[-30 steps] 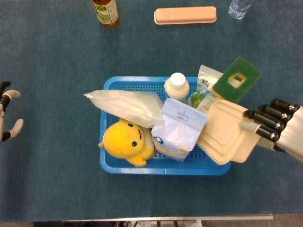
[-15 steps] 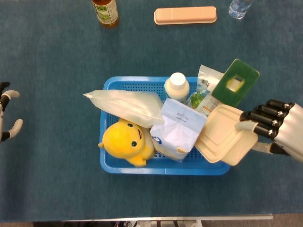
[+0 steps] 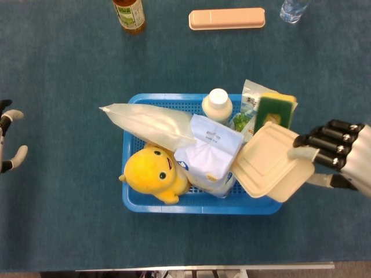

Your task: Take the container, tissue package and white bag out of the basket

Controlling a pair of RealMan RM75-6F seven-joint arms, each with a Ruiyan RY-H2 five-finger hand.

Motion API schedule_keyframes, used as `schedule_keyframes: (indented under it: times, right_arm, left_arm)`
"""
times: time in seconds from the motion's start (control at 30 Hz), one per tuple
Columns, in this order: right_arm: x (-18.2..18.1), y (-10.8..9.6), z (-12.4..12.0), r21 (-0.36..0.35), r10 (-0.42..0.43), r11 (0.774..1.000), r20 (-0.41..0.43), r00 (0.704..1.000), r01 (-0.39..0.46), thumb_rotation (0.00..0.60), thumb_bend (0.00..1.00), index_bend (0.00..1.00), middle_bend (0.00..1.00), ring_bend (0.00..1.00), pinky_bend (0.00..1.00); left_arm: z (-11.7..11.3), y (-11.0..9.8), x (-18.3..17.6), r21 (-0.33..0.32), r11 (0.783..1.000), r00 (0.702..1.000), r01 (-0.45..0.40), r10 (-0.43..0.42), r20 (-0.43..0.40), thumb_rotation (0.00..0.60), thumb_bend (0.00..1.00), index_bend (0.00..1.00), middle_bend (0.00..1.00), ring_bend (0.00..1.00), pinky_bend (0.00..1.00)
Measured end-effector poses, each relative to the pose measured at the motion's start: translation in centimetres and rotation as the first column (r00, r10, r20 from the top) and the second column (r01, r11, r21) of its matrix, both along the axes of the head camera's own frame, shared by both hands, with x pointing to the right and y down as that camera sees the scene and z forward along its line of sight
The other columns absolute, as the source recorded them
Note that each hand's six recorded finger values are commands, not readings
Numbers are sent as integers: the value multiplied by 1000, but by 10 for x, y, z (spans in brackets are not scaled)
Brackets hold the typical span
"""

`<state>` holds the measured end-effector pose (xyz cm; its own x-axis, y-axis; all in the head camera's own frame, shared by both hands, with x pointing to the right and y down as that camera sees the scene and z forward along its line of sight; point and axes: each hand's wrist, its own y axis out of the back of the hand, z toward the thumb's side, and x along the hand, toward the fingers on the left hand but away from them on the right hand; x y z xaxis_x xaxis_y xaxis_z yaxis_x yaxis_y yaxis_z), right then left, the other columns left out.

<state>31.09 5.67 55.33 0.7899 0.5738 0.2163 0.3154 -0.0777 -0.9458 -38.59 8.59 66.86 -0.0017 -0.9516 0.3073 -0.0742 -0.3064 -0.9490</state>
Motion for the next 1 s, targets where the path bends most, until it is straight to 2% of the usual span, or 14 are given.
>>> schedule_keyframes:
  times: [0.3,0.57,0.7,0.77,1.0]
  right_arm:
    - [13,-2,-8,52,45,998,-68,997,-42,600,0,486,611,528,681]
    - [25,0,-24,137,127,986,-222,967,-98,600,0,487,614,534,681]
    - [31,4,-32,167,183,976,-309,933,-136,600,0,487,620,540,681]
    - [37,6,-32,169,220,971,-362,906,-169,600,0,489,621,540,681]
    - [63,10,-28,114,327,943,-473,818,-312,600,0,506,621,541,681]
  left_arm:
    - [2,0,0,-4,1000,1000,0,0,2,600,239,303,180,119,293]
    - [4,-1,1,-10,1000,1000,-4,4,1,600,239,303,180,119,299]
    - [5,0,1,-11,1000,1000,-3,3,-2,600,239,303,180,119,300]
    - [5,0,1,-11,1000,1000,-3,3,-2,600,239,303,180,119,300]
    - [5,-1,1,-12,1000,1000,-3,3,-3,600,239,303,180,119,300]
